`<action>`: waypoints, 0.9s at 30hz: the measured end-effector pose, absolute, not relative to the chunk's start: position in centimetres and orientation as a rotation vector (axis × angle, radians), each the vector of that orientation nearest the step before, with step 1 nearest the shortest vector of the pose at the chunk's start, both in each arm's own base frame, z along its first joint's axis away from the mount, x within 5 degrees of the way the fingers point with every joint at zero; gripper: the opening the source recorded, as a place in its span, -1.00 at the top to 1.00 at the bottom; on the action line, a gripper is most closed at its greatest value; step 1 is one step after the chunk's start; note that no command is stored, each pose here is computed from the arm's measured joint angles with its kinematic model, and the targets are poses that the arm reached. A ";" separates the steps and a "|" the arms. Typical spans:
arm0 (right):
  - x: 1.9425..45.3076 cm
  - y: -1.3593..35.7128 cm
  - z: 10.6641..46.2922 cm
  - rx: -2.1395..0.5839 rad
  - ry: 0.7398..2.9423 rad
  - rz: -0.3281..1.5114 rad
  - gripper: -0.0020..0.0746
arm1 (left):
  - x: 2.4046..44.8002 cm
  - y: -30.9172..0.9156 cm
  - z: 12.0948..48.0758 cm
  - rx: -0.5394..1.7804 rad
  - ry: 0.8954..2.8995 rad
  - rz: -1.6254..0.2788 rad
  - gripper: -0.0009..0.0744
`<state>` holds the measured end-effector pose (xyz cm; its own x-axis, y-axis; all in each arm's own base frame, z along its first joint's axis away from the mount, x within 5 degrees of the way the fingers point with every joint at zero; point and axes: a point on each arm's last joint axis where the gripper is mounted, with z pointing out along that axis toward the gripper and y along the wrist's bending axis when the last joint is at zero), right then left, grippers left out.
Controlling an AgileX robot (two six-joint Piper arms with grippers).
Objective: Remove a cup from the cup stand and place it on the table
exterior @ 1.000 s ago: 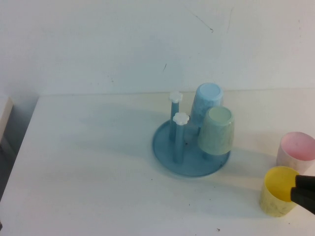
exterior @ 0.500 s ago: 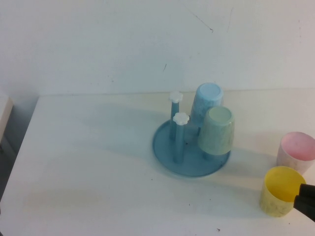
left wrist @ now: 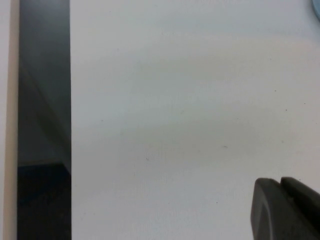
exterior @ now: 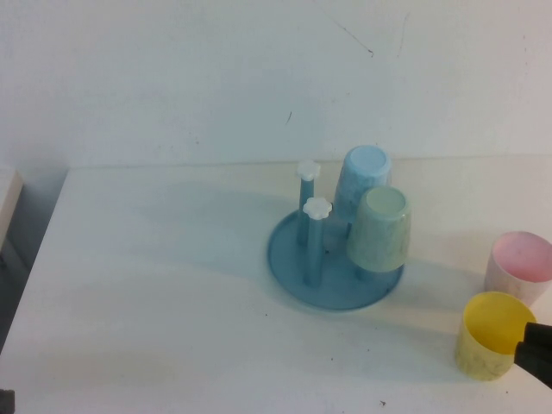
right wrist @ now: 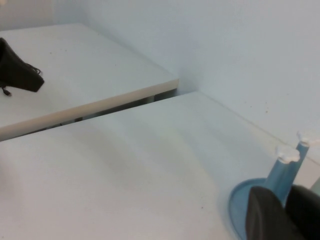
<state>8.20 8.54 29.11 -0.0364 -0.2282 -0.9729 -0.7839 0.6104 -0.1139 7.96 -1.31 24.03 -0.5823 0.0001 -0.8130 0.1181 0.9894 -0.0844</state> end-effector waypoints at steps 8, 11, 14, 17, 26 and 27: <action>9.6 7.1 27.6 -0.820 1.558 0.257 0.71 | 8.0 -1.3 24.0 0.082 2.189 -0.160 0.98; 9.8 6.9 27.6 -0.821 1.542 0.212 0.71 | 8.0 -1.3 24.0 0.082 2.189 -0.160 0.98; 9.5 6.3 27.4 -0.810 1.531 0.174 0.71 | 8.0 -1.3 24.0 0.080 2.189 -0.161 0.98; 8.8 5.0 27.1 -0.761 1.511 0.087 0.71 | 8.0 -1.3 24.0 0.080 2.189 -0.161 0.98; 6.1 1.5 25.3 -0.493 1.459 -0.216 0.71 | 8.0 -1.3 24.0 0.080 2.189 -0.161 0.98; 5.9 1.4 25.1 -0.474 1.456 -0.237 0.71 | 8.0 -1.3 24.0 0.080 2.189 -0.161 0.98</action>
